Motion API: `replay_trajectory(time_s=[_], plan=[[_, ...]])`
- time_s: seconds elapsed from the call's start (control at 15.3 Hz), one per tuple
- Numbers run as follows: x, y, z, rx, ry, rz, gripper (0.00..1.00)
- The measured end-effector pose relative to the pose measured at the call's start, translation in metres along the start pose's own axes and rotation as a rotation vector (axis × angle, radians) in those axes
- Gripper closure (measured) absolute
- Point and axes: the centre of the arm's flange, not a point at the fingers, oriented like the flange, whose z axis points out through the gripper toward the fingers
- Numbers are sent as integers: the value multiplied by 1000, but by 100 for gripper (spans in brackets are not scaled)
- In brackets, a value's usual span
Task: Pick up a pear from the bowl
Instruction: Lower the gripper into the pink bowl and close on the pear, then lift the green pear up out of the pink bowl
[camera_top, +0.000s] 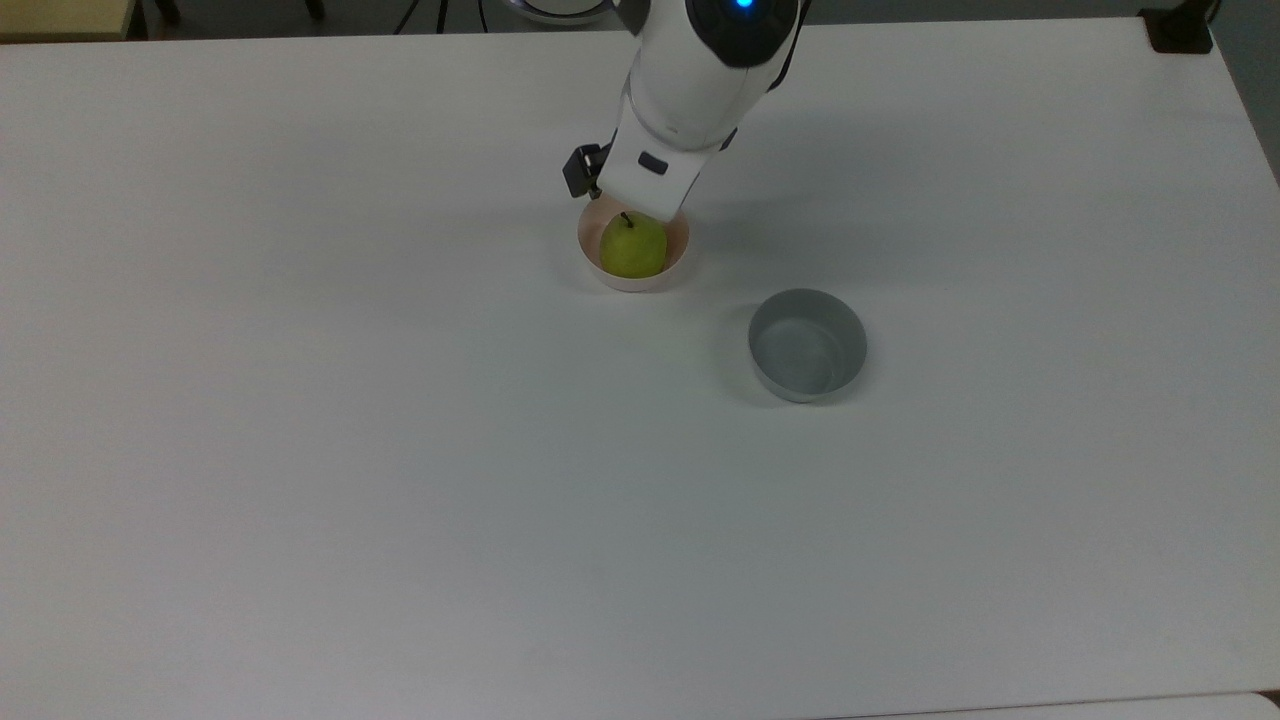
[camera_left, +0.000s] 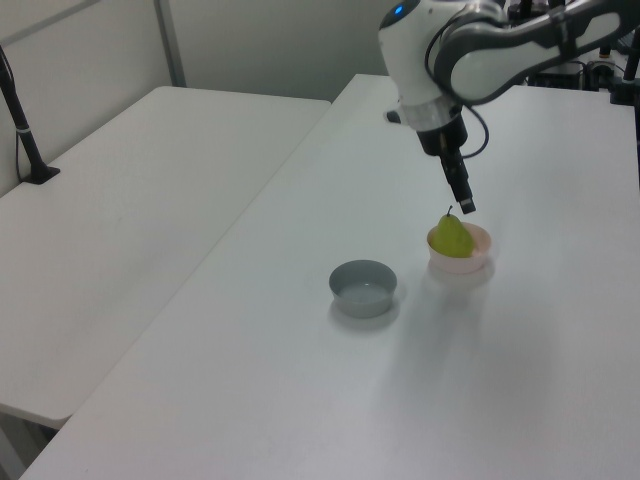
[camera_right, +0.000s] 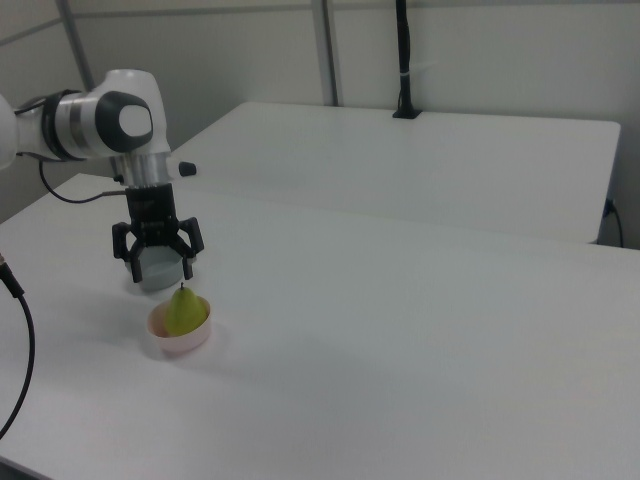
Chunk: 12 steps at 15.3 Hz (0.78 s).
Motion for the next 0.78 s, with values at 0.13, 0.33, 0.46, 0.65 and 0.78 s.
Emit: replay_trajectory(time_s=[0.13, 0.33, 0.46, 0.65, 0.78], plan=[[10, 0, 15, -3, -14, -3, 0], [20, 0, 33, -8, -36, -5, 0], [27, 2, 44, -12, -45, -4, 1], [35, 3, 57, -16, -49, -6, 3], [40, 2, 66, -21, -58, -9, 6]])
